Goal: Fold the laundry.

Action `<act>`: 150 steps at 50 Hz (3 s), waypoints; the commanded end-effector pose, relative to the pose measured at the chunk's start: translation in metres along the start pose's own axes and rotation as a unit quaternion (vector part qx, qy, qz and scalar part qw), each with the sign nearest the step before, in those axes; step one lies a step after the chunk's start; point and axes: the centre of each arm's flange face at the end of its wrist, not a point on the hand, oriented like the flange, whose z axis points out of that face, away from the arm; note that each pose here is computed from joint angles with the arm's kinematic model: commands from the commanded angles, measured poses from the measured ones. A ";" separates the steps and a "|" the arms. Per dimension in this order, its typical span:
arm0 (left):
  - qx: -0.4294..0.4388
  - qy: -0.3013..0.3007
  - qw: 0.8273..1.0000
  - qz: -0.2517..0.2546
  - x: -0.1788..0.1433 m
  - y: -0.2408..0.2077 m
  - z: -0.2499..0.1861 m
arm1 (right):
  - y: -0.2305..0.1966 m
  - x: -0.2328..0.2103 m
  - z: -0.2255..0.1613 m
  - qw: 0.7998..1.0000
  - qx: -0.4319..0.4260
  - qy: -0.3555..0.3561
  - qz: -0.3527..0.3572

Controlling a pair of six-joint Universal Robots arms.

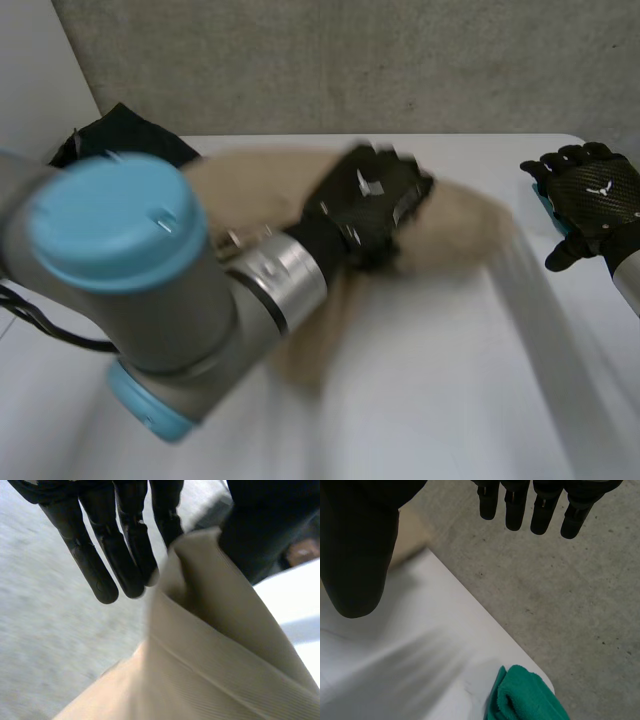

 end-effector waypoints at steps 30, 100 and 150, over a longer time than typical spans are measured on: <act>-0.254 -0.163 0.934 -0.191 0.009 0.053 -0.109 | 0.027 -0.028 -0.023 0.947 -0.184 -0.232 0.127; -0.231 -0.192 0.954 -0.018 -0.047 0.035 -0.042 | -0.054 -0.026 -0.015 0.959 -0.144 -0.199 -0.141; -0.137 -0.230 0.959 0.090 -0.096 0.121 0.030 | 0.023 -0.127 0.101 0.988 -0.007 -0.112 -0.103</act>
